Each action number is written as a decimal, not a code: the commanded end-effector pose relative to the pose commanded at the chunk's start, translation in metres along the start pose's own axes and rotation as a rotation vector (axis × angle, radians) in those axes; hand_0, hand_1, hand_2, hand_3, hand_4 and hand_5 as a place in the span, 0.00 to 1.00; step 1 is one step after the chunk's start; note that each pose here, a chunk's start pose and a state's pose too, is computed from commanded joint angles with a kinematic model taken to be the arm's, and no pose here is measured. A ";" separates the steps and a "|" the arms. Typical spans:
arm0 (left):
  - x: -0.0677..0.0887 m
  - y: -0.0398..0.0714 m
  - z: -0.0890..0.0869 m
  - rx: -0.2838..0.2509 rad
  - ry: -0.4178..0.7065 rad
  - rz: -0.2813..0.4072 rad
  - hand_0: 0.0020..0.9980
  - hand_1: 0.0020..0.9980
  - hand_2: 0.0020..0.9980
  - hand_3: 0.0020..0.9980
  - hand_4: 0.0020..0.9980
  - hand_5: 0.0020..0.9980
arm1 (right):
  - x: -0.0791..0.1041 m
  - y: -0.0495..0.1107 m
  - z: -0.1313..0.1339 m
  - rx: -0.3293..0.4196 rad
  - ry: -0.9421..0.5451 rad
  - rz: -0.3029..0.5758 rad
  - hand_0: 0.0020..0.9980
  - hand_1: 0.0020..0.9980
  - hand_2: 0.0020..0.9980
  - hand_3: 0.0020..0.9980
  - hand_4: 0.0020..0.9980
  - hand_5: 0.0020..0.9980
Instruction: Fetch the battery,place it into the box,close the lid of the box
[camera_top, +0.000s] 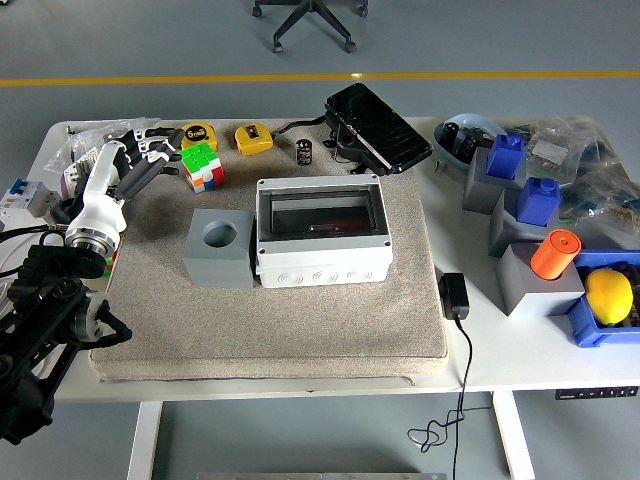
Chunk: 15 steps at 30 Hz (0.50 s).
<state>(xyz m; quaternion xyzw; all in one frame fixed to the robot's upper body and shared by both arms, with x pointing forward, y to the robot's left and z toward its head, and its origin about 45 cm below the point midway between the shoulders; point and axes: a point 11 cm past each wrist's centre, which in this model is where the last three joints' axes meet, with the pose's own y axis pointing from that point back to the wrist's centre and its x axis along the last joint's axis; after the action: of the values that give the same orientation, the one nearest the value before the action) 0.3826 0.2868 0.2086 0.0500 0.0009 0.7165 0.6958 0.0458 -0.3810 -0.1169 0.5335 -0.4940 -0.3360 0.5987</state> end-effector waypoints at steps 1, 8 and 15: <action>0.000 0.000 0.000 0.000 0.000 -0.001 0.43 0.53 0.57 0.57 0.91 0.48 | 0.000 0.000 0.000 0.000 -0.001 0.000 0.60 0.61 0.58 0.56 0.93 0.45; -0.001 -0.001 0.000 0.004 0.005 -0.001 0.43 0.53 0.57 0.57 0.91 0.48 | 0.001 0.000 -0.003 0.006 0.004 -0.001 0.59 0.61 0.58 0.56 0.93 0.45; -0.002 -0.002 -0.003 0.018 0.008 -0.002 0.43 0.53 0.57 0.57 0.91 0.49 | -0.005 0.000 0.009 -0.019 0.044 -0.012 0.59 0.61 0.58 0.56 0.93 0.44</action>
<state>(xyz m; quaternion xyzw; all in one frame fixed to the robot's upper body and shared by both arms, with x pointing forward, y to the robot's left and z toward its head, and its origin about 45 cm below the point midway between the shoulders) 0.3840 0.2852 0.2050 0.0534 0.0102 0.7161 0.6959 0.0358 -0.3791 -0.1186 0.5380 -0.4741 -0.3325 0.6125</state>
